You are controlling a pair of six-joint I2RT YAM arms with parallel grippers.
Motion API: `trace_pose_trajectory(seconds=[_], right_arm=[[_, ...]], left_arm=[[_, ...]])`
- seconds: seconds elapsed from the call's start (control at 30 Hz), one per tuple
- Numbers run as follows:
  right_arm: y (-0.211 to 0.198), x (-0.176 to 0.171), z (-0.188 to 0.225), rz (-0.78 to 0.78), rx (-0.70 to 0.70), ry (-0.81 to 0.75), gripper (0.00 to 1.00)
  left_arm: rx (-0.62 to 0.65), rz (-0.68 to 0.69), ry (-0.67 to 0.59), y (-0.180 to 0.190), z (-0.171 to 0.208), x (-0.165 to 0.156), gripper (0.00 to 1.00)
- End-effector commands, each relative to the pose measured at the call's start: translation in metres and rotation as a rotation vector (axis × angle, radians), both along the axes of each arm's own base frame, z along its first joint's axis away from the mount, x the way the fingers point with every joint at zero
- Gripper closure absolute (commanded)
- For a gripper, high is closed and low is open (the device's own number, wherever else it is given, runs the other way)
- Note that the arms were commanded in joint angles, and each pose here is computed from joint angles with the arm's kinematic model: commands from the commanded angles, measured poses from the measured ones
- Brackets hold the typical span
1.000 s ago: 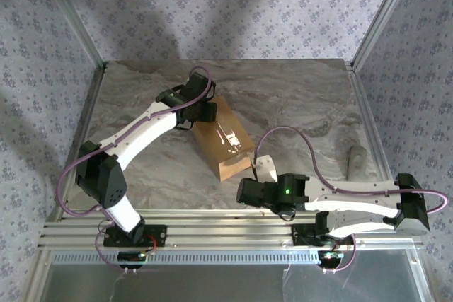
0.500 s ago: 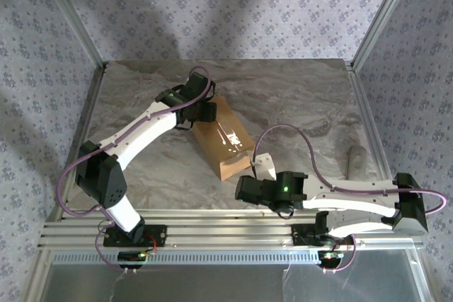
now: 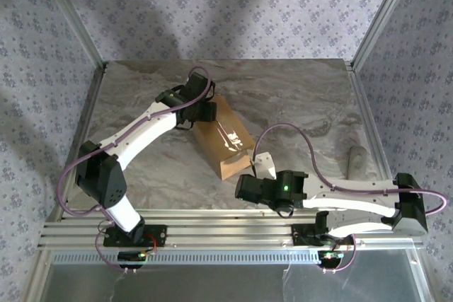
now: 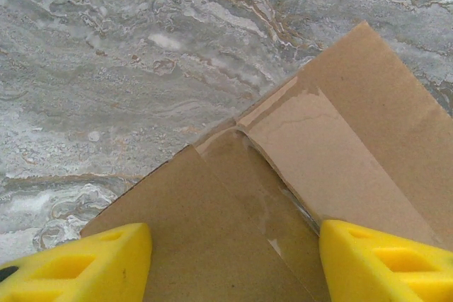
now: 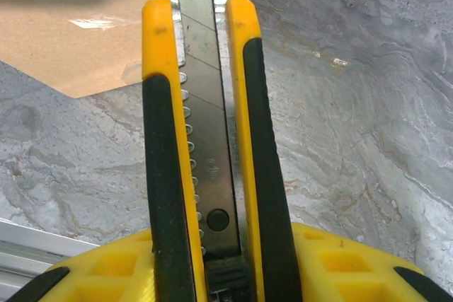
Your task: Unpack the express box
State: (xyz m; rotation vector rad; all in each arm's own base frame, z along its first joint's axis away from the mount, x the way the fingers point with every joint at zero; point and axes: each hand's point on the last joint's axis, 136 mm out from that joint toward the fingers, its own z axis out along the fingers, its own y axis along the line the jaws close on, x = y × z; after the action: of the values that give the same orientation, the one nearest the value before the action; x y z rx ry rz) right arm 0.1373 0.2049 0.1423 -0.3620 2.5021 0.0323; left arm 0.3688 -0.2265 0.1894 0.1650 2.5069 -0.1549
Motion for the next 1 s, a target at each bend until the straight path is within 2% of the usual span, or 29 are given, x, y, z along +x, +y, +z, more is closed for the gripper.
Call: trace_pose_trajectory(seconds=[0.0,0.57,0.97], right_arm=[[0.008,0.006,0.016,0.006,0.043,-0.028,1.00],[0.020,0.006,0.012,0.027,0.106,0.010,1.00],[0.016,0.015,0.020,0.035,-0.001,-0.086,1.00]], left_arm=[[0.010,-0.002,0.069,0.003,-0.018,-0.012,0.36],[-0.002,-0.019,0.067,-0.006,-0.018,-0.017,0.36],[-0.015,-0.026,0.068,-0.013,-0.020,-0.024,0.36]])
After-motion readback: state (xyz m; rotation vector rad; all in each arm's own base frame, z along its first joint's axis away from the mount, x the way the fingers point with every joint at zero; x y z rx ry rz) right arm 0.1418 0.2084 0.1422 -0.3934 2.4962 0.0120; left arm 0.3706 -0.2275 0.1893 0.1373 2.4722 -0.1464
